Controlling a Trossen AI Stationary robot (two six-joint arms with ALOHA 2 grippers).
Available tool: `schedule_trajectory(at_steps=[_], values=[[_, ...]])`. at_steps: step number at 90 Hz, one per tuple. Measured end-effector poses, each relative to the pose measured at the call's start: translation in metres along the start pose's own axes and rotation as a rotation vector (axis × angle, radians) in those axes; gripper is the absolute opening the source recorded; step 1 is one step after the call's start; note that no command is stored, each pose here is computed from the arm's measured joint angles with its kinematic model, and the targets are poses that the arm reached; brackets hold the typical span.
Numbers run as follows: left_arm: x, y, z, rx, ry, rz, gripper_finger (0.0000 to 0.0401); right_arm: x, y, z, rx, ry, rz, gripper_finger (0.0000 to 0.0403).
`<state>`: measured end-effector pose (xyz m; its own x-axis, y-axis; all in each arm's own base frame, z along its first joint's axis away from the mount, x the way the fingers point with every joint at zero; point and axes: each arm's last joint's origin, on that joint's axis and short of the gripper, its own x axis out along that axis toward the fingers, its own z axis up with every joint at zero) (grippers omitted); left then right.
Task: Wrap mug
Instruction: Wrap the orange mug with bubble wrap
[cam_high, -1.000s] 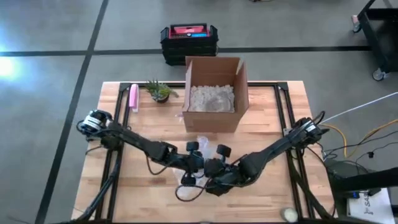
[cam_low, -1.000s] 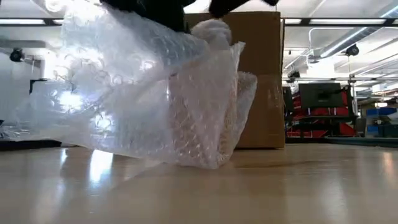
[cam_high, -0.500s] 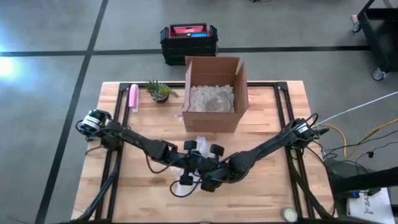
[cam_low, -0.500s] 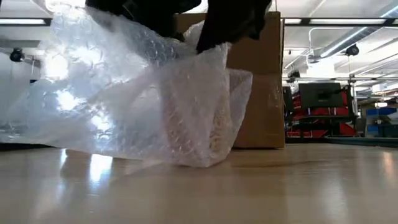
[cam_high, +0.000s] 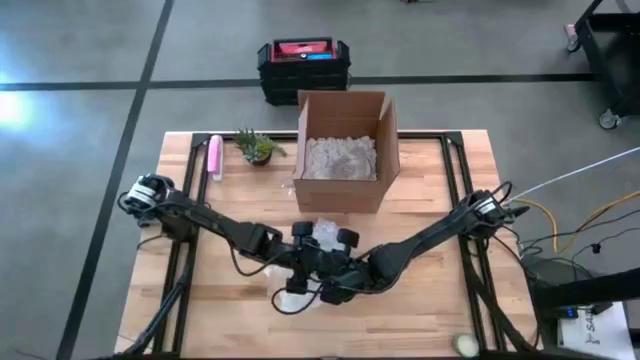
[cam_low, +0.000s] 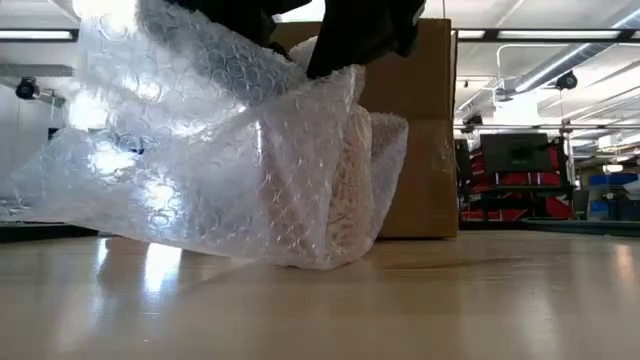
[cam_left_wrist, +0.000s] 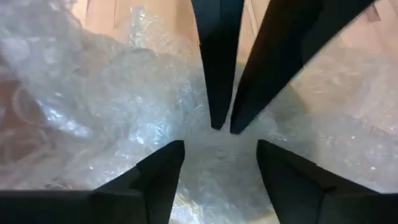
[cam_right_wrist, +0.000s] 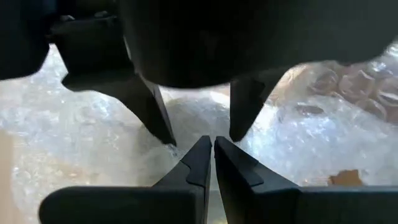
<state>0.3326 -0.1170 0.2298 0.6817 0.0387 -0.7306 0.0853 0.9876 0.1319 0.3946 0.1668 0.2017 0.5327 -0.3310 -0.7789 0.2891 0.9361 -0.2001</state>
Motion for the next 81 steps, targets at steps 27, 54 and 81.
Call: schedule_trajectory(at_steps=[27, 54, 81], values=[[-0.003, -0.001, 0.003, 0.008, -0.030, -0.008, 0.0198, -0.010, 0.015, -0.014, 0.075, -0.014, -0.029, 0.0008], [-0.006, 0.000, 0.005, 0.023, -0.043, -0.010, 0.0165, 0.005, 0.012, -0.015, 0.068, -0.011, -0.067, 0.0008], [-0.077, 0.013, 0.029, 0.017, -0.010, -0.015, 0.0131, 0.017, 0.006, -0.014, 0.052, 0.051, -0.030, 0.0008]])
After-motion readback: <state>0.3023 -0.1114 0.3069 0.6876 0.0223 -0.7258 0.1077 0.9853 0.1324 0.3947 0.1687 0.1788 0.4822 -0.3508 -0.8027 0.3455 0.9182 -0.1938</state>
